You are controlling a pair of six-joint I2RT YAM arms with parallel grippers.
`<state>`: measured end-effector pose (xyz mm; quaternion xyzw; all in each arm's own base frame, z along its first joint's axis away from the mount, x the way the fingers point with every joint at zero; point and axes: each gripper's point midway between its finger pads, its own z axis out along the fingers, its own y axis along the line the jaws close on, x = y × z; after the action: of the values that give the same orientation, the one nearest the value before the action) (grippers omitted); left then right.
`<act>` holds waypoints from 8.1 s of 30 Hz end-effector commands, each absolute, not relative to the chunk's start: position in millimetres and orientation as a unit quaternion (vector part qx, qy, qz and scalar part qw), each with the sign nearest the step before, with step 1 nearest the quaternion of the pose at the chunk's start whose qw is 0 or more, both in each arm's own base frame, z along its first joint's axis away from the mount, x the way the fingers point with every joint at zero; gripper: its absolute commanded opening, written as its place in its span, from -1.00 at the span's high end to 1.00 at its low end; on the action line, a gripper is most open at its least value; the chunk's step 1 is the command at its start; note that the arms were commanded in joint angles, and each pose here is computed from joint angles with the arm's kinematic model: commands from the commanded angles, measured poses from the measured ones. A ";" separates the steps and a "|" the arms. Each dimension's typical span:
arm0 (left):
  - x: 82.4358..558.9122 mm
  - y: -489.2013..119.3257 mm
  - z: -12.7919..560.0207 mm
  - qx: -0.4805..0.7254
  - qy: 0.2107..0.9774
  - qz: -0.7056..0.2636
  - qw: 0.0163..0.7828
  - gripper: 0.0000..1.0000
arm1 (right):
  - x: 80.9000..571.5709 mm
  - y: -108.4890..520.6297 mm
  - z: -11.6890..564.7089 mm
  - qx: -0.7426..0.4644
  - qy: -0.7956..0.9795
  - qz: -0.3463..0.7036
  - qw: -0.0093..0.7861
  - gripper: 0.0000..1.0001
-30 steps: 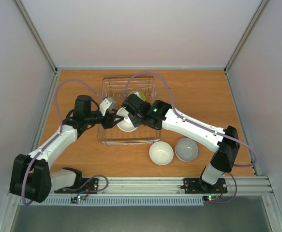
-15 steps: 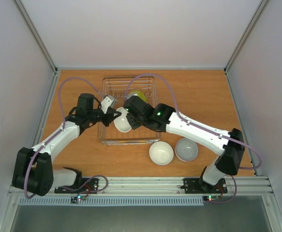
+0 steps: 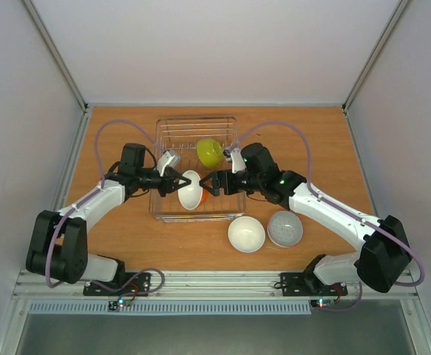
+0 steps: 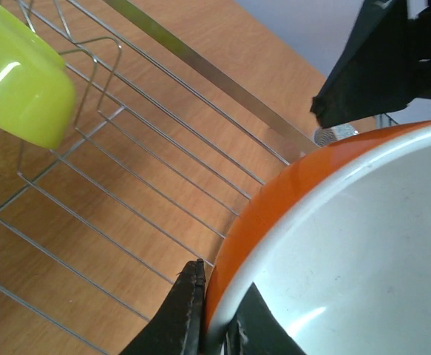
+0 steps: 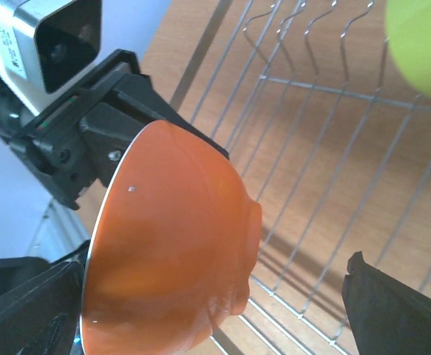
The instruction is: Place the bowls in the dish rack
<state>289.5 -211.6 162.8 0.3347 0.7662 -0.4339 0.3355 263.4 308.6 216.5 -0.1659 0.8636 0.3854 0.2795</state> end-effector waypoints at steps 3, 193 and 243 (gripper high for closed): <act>284.9 -216.1 186.7 0.355 0.719 -0.490 0.342 0.99 | 249.0 324.3 231.8 -0.151 0.817 0.505 0.232 -0.92; 330.1 -171.4 190.3 0.292 0.776 -0.274 0.486 -0.42 | 171.0 179.4 94.3 -0.166 0.964 0.043 0.205 0.97; 313.5 -198.0 178.5 0.313 0.790 -0.343 0.401 0.41 | 315.1 328.1 256.0 -0.252 0.884 0.075 0.386 0.97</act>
<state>303.1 -196.9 171.4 0.3120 0.7898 -0.3584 0.3879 313.7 316.8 225.7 -0.2545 0.9013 0.0380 0.3485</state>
